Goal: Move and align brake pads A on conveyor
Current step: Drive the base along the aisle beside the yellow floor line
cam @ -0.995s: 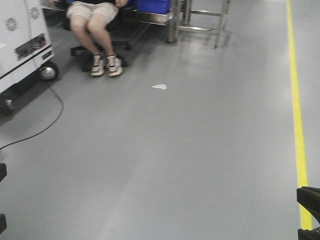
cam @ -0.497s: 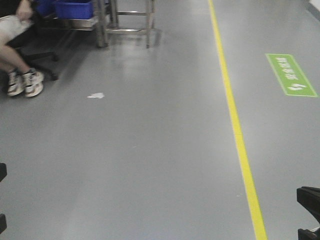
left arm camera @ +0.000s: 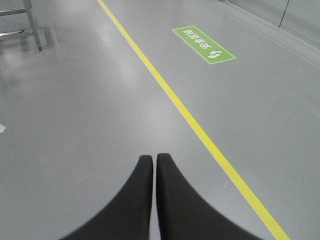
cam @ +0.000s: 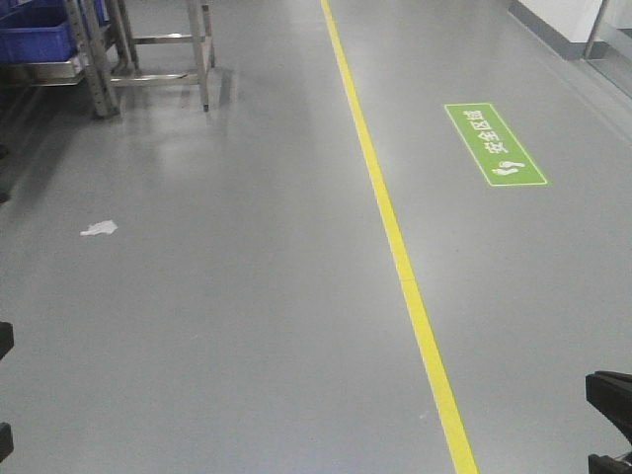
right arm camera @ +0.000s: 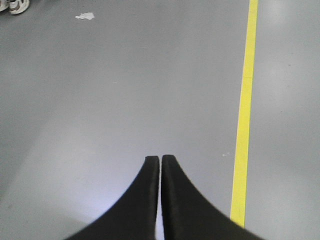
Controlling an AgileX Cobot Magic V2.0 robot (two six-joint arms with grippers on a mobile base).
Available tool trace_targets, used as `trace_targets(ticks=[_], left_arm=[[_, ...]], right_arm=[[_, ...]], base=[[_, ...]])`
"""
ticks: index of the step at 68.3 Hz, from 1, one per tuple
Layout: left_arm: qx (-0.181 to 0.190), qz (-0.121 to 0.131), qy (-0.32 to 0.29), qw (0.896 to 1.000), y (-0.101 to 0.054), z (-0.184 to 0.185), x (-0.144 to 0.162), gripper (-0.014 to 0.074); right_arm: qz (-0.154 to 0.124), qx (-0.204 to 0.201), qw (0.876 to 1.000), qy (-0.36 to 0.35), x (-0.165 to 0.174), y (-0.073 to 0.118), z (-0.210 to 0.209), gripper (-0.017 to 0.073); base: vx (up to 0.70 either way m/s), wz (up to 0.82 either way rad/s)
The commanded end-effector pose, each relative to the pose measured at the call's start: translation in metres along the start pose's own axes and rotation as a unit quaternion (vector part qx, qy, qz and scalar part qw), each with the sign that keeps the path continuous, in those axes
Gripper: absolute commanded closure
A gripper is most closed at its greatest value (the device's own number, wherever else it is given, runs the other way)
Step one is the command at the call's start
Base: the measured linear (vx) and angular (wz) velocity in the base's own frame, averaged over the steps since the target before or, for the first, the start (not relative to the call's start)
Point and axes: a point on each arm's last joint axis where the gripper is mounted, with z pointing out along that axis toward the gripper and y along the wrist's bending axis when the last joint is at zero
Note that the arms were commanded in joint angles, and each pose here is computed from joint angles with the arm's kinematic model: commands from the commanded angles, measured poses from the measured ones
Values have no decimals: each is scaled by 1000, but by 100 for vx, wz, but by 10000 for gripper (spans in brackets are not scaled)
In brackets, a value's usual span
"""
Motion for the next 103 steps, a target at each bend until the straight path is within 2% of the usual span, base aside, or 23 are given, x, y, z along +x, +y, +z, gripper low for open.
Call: trace_targets(ticks=[1,103], left_arm=[[12,1,-44,999,-3,-3,-14,600],[12,1,-44,999,-3,-3,-14,600]], right_arm=[[-3,1,999,-33,-11,0,-4,568],[-3,-2,1000,-8,-6,1,-4,568]], base=[[42,-20],[51,-7]])
